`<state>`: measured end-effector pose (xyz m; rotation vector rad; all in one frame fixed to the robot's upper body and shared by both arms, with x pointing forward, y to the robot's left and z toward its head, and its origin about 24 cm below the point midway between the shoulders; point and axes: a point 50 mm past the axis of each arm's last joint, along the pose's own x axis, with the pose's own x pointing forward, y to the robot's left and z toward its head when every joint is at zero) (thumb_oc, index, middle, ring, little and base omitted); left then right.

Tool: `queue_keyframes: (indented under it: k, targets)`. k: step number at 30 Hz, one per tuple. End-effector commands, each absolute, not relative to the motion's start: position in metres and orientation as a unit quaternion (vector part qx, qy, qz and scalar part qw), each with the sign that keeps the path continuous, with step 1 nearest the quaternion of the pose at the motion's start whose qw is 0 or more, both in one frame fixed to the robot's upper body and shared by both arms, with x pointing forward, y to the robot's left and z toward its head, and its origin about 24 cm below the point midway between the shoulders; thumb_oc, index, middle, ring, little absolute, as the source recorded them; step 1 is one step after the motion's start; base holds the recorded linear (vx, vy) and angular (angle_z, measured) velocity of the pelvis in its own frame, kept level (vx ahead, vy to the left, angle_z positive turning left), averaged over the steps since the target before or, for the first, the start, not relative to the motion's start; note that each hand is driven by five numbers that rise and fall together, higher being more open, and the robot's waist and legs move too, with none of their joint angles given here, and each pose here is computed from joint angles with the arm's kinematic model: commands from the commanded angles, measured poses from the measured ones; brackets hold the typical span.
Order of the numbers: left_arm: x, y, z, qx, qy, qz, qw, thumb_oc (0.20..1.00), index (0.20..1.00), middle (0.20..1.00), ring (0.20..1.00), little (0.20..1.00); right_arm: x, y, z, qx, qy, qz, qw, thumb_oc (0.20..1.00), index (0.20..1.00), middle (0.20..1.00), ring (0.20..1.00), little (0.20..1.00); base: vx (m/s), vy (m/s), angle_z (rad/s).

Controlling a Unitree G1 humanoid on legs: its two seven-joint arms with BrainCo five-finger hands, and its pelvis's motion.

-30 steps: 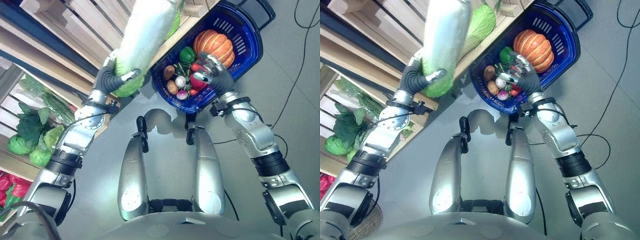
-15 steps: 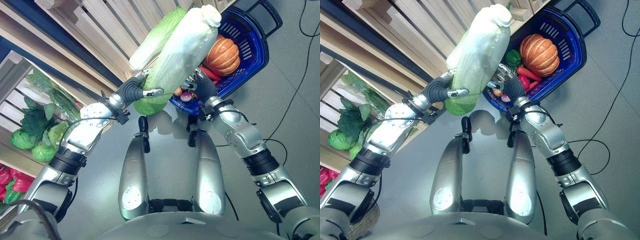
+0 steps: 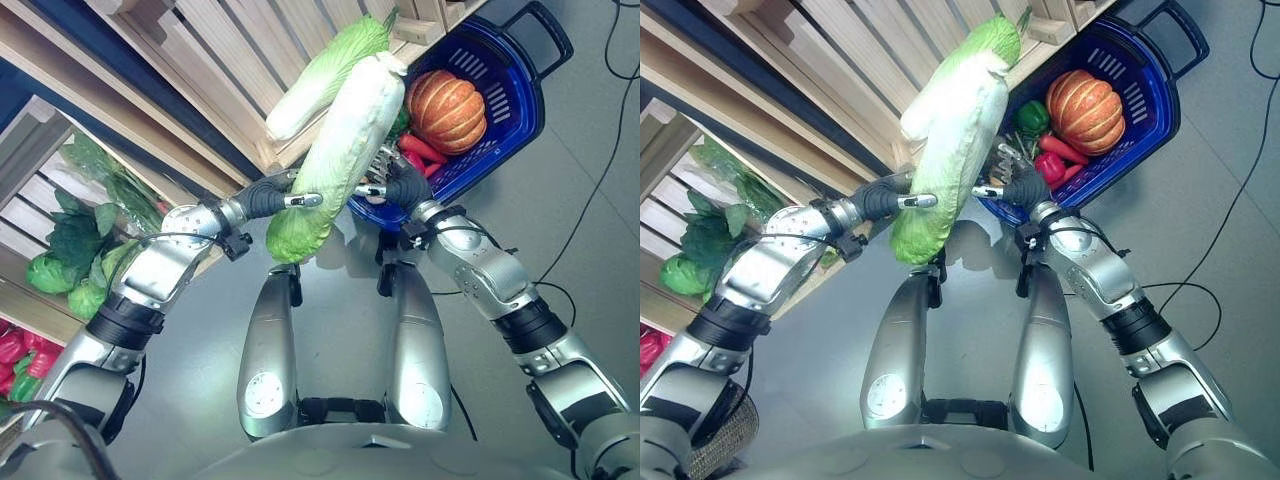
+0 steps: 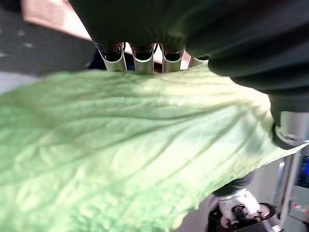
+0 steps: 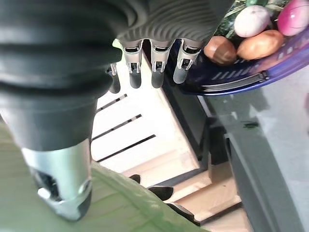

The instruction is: Pick up fruits and vegetables into the basket

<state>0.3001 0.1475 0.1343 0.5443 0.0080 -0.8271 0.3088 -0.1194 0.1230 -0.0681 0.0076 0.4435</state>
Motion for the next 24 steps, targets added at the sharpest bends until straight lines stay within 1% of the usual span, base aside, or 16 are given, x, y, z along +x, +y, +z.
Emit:
queue_keyframes:
  k: [1, 4, 6, 7, 10, 11, 15, 17, 18, 19, 21, 22, 24]
  targets:
    - [0.258, 0.083, 0.135, 0.289, -0.063, -0.547, 0.783, 0.200, 0.200, 0.200, 0.200, 0.200, 0.280, -0.050, 0.182, -0.010, -0.109, 0.428, 0.897, 1.000, 1.000, 1.000, 1.000, 1.000, 0.00, 0.000, 0.00]
    - [0.258, 0.085, 0.142, 0.330, -0.107, -0.532, 0.773, 0.200, 0.200, 0.200, 0.200, 0.200, 0.266, -0.037, 0.180, -0.001, -0.081, 0.492, 0.867, 1.000, 1.000, 1.000, 1.000, 1.000, 0.00, -0.027, 0.01]
    - [0.256, 0.086, 0.152, 0.376, -0.172, -0.510, 0.754, 0.200, 0.200, 0.200, 0.200, 0.200, 0.259, -0.032, 0.176, 0.022, -0.055, 0.525, 0.849, 1.000, 1.000, 1.000, 1.000, 1.000, 0.01, -0.054, 0.01]
    - [0.255, 0.088, 0.156, 0.396, -0.200, -0.499, 0.744, 0.200, 0.200, 0.200, 0.200, 0.200, 0.256, -0.029, 0.174, 0.035, -0.044, 0.537, 0.842, 1.000, 1.000, 1.000, 1.000, 1.000, 0.01, -0.050, 0.02]
    - [0.254, 0.091, 0.162, 0.417, -0.234, -0.485, 0.732, 0.200, 0.200, 0.200, 0.200, 0.200, 0.253, -0.028, 0.172, 0.053, -0.029, 0.552, 0.831, 1.000, 1.000, 1.000, 1.000, 1.000, 0.00, -0.033, 0.02]
    - [0.251, 0.095, 0.171, 0.439, -0.279, -0.465, 0.716, 0.200, 0.200, 0.200, 0.200, 0.200, 0.247, -0.025, 0.167, 0.083, -0.008, 0.578, 0.812, 1.000, 1.000, 1.000, 1.000, 1.000, 0.00, -0.054, 0.03]
    - [0.247, 0.101, 0.187, 0.470, -0.360, -0.432, 0.680, 0.200, 0.200, 0.200, 0.200, 0.200, 0.241, -0.022, 0.157, 0.127, 0.021, 0.603, 0.787, 1.000, 1.000, 1.000, 1.000, 1.000, 0.00, -0.076, 0.05]
    - [0.247, 0.101, 0.189, 0.473, -0.367, -0.428, 0.677, 0.200, 0.200, 0.200, 0.200, 0.200, 0.240, -0.021, 0.157, 0.132, 0.018, 0.603, 0.786, 1.000, 1.000, 1.000, 1.000, 1.000, -0.01, -0.043, 0.07]
    - [0.248, 0.102, 0.190, 0.474, -0.368, -0.427, 0.676, 0.200, 0.200, 0.200, 0.200, 0.200, 0.243, -0.023, 0.159, 0.131, 0.001, 0.591, 0.796, 1.000, 1.000, 1.000, 1.000, 1.000, 0.00, -0.052, 0.06]
    - [0.249, 0.104, 0.191, 0.473, -0.366, -0.430, 0.676, 0.200, 0.200, 0.200, 0.200, 0.200, 0.248, -0.027, 0.165, 0.100, -0.049, 0.556, 0.823, 1.000, 1.000, 1.000, 1.000, 1.000, 0.00, -0.038, 0.04]
    - [0.251, 0.107, 0.191, 0.467, -0.354, -0.432, 0.686, 0.200, 0.200, 0.200, 0.200, 0.200, 0.257, -0.038, 0.174, 0.031, -0.115, 0.506, 0.854, 1.000, 1.000, 1.000, 1.000, 1.000, 0.00, -0.013, 0.02]
    - [0.251, 0.107, 0.191, 0.464, -0.352, -0.431, 0.689, 0.200, 0.200, 0.200, 0.200, 0.200, 0.258, -0.040, 0.176, 0.028, -0.118, 0.505, 0.854, 1.000, 1.000, 1.000, 1.000, 1.000, 0.00, 0.000, 0.00]
    - [0.252, 0.110, 0.192, 0.455, -0.352, -0.423, 0.700, 0.200, 0.200, 0.200, 0.200, 0.200, 0.254, -0.043, 0.176, 0.047, -0.096, 0.533, 0.839, 1.000, 1.000, 1.000, 1.000, 1.000, 0.00, 0.000, 0.00]
